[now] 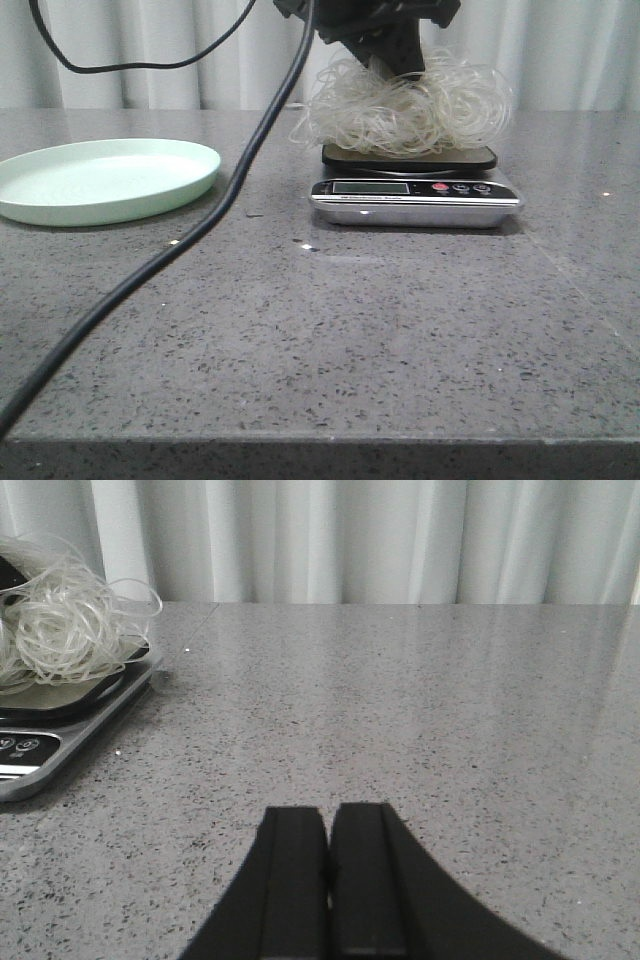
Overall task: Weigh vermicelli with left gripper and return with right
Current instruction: 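Lower the vermicelli onto the scale pan and open the left gripper, then withdraw the left gripper and let the scale weigh the vermicelli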
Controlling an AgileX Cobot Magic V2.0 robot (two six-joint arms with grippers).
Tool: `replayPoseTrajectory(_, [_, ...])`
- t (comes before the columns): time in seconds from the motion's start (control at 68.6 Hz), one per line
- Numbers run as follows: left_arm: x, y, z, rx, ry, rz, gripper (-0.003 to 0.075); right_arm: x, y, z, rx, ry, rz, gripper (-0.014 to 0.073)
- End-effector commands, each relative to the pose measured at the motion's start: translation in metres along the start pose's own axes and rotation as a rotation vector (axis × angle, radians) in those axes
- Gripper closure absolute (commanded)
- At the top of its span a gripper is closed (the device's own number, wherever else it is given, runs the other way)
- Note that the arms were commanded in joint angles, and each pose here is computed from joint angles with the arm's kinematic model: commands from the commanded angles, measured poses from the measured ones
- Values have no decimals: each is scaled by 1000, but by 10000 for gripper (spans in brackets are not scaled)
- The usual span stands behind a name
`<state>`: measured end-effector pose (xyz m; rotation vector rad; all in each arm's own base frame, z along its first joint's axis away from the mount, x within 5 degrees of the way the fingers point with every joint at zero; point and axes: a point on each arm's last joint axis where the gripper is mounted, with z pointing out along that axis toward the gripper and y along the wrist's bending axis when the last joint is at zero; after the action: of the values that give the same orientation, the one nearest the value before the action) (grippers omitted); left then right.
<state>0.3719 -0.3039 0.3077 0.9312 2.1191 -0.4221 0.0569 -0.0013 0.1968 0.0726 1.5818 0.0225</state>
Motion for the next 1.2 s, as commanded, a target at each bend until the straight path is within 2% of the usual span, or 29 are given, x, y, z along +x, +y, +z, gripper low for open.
replayPoseTrajectory(0.0, [-29, -1, -34, -18, -154, 1, 459, -11, 0, -2, 5, -106, -9, 445])
replayPoseTrajectory(0.175, [-30, -1, -37, -18, -159, 1, 248, -11, 0, -2, 5, -106, -9, 445])
replayPoseTrajectory(0.277, [-33, -2, -44, -17, -168, 3, 202, -11, 0, -2, 5, -106, -9, 445])
replayPoseTrajectory(0.554, [-46, 3, -98, -32, -190, 14, 202, -11, 0, -2, 5, -106, -9, 445])
replayPoseTrajectory(0.802, [-51, 26, -162, -99, -243, -39, 207, -11, 0, -2, 5, -106, -9, 445])
replayPoseTrajectory(0.889, [-45, 42, -184, -143, -245, -83, 227, -11, 0, -2, 5, -106, -9, 445])
replayPoseTrajectory(0.977, [-35, 54, -203, -198, -246, -98, 279, -11, 0, -2, 5, -106, -9, 445])
replayPoseTrajectory(1.079, [-12, 71, -225, -279, -247, -130, 345, -11, 0, -2, 5, -106, -9, 445])
replayPoseTrajectory(1.181, [9, 79, -243, -340, -273, -162, 366, -11, 0, -2, 5, -106, -9, 445])
